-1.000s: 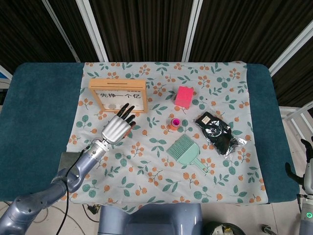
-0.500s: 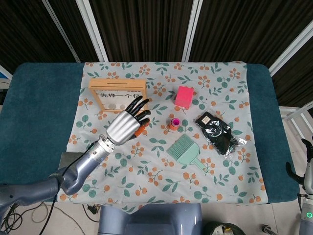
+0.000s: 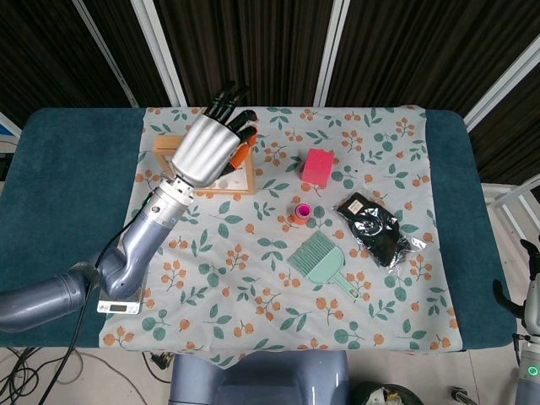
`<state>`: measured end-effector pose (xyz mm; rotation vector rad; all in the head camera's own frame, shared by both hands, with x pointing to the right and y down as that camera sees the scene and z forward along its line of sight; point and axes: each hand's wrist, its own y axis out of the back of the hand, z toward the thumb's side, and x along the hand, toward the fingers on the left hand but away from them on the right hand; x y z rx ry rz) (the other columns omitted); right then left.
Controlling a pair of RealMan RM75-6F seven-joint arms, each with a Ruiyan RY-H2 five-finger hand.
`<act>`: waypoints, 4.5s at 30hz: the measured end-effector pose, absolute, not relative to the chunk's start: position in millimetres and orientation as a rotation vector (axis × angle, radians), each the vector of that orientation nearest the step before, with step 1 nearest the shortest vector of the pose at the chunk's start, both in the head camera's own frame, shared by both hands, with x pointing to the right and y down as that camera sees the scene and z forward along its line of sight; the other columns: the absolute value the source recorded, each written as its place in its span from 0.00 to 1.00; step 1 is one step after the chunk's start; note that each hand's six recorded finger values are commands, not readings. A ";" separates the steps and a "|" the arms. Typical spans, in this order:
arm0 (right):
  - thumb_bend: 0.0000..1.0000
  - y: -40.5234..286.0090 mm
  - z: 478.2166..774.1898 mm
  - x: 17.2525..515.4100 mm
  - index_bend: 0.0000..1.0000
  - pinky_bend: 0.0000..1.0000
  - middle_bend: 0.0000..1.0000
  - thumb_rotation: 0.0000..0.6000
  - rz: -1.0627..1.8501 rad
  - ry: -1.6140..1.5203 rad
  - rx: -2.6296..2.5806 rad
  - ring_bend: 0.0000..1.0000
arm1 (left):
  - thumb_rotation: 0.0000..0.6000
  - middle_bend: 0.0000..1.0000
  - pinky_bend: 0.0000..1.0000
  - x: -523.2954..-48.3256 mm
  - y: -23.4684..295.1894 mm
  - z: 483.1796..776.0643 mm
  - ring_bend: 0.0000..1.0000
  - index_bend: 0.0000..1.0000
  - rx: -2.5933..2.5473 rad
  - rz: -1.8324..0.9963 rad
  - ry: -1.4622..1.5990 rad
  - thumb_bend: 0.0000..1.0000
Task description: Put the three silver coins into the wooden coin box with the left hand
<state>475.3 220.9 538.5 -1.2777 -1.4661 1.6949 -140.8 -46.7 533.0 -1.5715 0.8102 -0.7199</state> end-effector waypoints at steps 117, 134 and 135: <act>0.39 220.9 537.0 478.8 0.18 0.00 0.05 1.00 1.717 -1.479 -1.256 0.02 | 1.00 0.21 0.00 -211.1 -72.8 640.0 0.00 0.51 -1.592 -1.059 0.727 0.25; 0.39 220.7 537.6 479.6 0.18 0.00 0.05 1.00 1.722 -1.480 -1.253 0.02 | 1.00 0.16 0.00 -212.2 -73.3 603.3 0.00 0.46 -1.551 -0.946 0.856 0.26; 0.39 220.6 537.7 479.6 0.18 0.00 0.05 1.00 1.722 -1.479 -1.254 0.02 | 1.00 0.15 0.00 -214.5 -71.7 596.3 0.00 0.46 -1.539 -0.923 0.878 0.26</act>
